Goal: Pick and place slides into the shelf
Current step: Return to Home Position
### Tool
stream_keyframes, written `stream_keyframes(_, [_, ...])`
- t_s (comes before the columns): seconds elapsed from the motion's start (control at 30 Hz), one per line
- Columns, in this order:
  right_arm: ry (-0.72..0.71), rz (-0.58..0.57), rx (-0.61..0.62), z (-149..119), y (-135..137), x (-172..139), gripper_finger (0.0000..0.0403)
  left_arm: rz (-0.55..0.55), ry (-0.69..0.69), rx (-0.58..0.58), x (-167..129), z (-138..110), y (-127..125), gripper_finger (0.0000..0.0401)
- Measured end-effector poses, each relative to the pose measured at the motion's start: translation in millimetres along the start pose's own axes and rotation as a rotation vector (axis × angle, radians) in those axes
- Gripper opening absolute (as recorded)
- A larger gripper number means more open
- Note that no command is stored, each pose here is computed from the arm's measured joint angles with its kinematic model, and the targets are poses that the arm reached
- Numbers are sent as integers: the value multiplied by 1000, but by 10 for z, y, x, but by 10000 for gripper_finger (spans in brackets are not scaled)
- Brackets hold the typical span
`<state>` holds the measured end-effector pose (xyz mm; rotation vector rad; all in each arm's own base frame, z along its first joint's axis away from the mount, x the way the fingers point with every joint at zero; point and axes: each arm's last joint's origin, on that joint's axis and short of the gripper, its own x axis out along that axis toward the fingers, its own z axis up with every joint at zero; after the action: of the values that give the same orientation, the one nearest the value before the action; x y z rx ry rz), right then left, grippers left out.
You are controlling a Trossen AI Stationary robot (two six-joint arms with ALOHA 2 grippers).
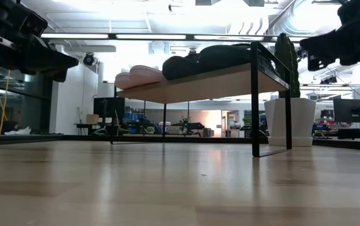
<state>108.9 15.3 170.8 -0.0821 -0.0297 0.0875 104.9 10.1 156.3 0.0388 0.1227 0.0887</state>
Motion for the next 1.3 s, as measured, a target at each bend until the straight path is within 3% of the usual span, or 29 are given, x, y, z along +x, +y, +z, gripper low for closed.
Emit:
stream_keyframes(0.5, [188, -62, -16, -178, -9, -16, 0, -1, 26, -21, 18, -19, -1, 1])
stream_keyframes(1.0, [186, -63, -40, -175, -10, -16, 0, 0, 102, -46, 61, -82, -3, 1])
stream_keyframes(1.3, [186, -62, -39, -175, -9, -16, 0, 85, 59, -29, 64, -39, 24, 1])
